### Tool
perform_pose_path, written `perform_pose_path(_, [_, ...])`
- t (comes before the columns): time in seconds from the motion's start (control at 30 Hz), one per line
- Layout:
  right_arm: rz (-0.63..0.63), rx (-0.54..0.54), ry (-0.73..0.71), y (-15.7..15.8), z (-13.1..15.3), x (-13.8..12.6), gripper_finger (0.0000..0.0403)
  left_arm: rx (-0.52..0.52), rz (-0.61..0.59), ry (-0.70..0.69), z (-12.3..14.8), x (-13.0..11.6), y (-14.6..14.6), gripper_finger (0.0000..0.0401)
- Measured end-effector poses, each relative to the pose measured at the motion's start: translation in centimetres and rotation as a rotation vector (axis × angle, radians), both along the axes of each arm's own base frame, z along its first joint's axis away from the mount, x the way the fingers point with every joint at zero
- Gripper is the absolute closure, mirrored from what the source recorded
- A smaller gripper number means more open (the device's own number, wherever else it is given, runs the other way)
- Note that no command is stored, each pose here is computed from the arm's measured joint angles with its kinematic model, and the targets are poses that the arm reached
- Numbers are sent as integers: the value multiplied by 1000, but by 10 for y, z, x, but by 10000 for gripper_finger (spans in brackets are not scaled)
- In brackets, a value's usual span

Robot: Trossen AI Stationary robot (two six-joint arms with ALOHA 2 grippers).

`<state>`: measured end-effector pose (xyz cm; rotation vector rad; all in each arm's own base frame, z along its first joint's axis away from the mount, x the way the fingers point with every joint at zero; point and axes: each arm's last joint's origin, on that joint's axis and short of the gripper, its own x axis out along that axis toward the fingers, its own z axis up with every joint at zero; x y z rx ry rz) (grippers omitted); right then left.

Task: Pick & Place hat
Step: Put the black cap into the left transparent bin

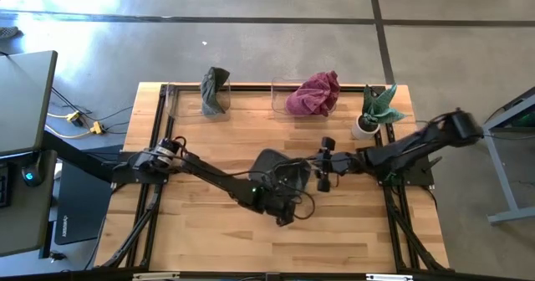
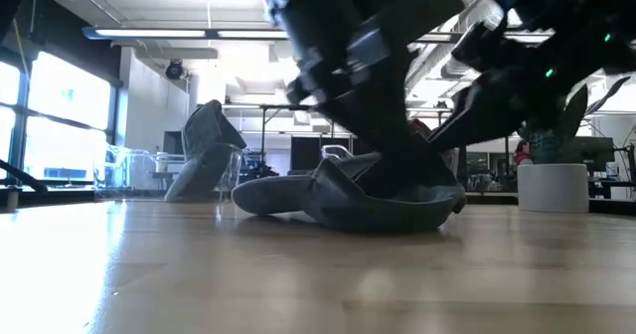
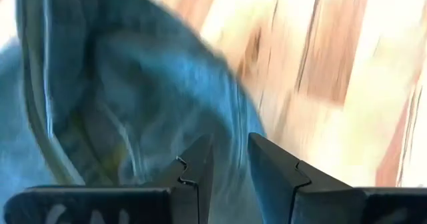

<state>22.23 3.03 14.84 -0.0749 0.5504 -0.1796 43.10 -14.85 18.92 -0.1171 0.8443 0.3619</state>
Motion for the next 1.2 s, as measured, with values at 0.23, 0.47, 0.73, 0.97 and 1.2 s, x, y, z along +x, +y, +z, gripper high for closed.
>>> perform_pose_path(0.23, [104,177,67,8,23,-33,207,-12,-97,-179,3,24,0,308])
perform_pose_path(0.47, [109,115,68,20,26,-43,206,-68,-164,-167,-2,34,20,226])
perform_pose_path(0.73, [112,93,74,24,25,-44,206,9,-136,-64,-39,36,21,141])
perform_pose_path(0.97, [111,93,73,24,25,-44,206,-50,-77,-65,-48,37,21,191])
perform_pose_path(1.2, [147,89,81,25,24,-44,206,-61,-136,50,-49,31,27,322])
